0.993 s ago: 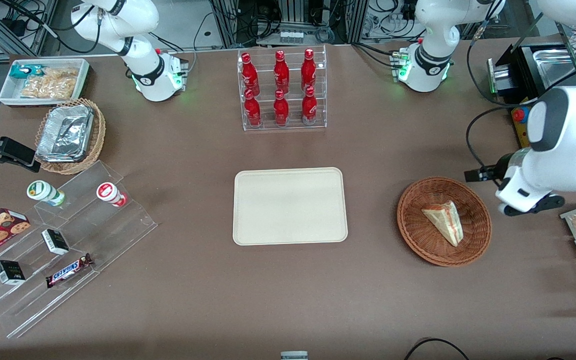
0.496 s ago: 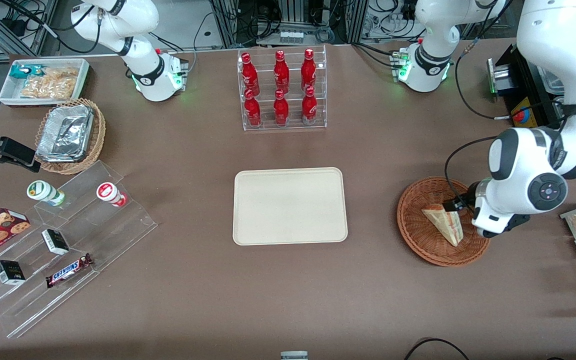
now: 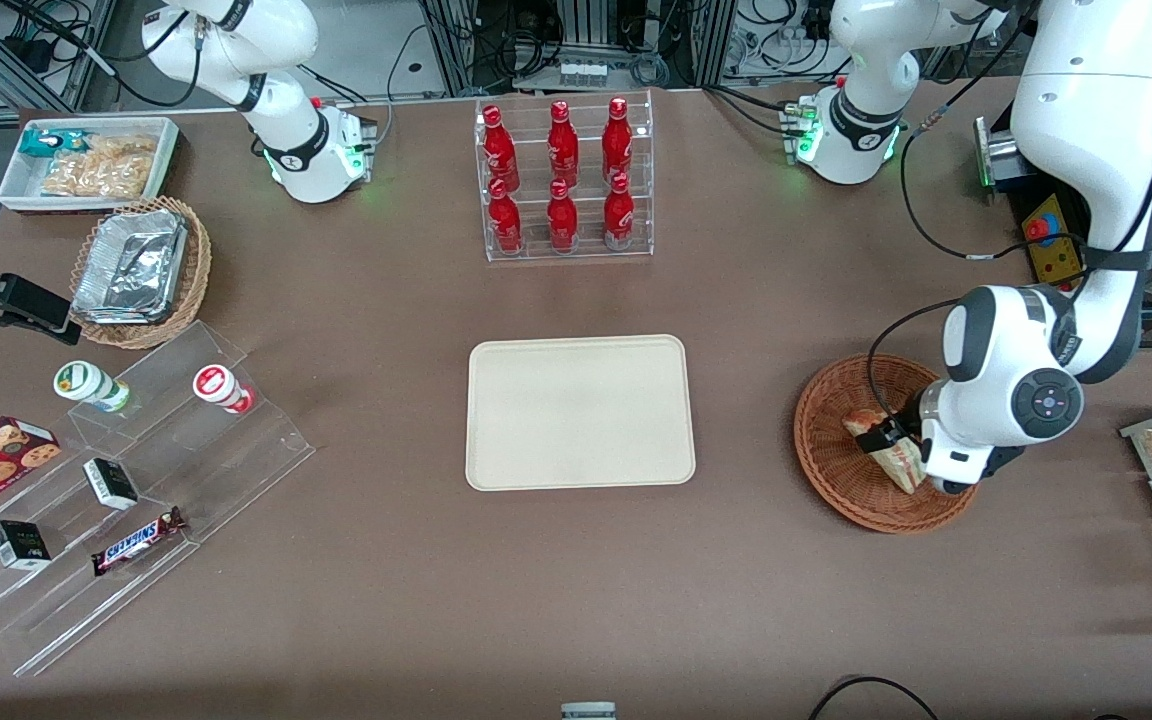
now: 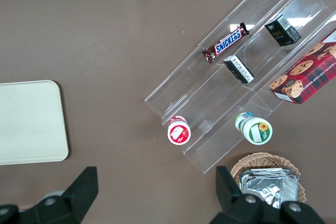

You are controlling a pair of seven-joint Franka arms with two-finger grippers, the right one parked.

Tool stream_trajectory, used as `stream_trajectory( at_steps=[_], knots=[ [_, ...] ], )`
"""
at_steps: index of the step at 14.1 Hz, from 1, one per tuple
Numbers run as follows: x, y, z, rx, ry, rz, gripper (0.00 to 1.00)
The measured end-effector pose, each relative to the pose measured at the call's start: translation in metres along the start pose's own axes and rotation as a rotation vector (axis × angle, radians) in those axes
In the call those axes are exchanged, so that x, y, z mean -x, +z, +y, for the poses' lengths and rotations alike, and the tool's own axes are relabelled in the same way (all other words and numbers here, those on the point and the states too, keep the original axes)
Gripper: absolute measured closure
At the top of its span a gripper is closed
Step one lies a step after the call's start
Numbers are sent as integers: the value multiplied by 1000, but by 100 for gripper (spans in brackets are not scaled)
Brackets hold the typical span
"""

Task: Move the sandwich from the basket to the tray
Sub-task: 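Lower the left gripper onto the wrapped sandwich and close on it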

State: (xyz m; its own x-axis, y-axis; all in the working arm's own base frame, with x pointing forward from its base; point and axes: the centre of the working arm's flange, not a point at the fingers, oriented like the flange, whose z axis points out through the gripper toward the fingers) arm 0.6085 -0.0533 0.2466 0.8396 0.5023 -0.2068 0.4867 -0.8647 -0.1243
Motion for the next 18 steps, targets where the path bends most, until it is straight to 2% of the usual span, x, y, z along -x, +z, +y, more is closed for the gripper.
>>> stream_trajectory(
  at_steps=[4, 8, 11, 13, 16, 18],
  knots=[
    [-5, -14, -1, 8, -15, 15, 0],
    [-13, -55, -5, -2, -39, 11, 0],
    [-15, -64, -5, 1, -81, 15, 0],
    [-16, -58, -4, 0, -107, 4, 0],
    [-18, -43, 2, 43, -160, -37, 0],
    [-20, -32, 5, 50, -184, -48, 0]
  ],
)
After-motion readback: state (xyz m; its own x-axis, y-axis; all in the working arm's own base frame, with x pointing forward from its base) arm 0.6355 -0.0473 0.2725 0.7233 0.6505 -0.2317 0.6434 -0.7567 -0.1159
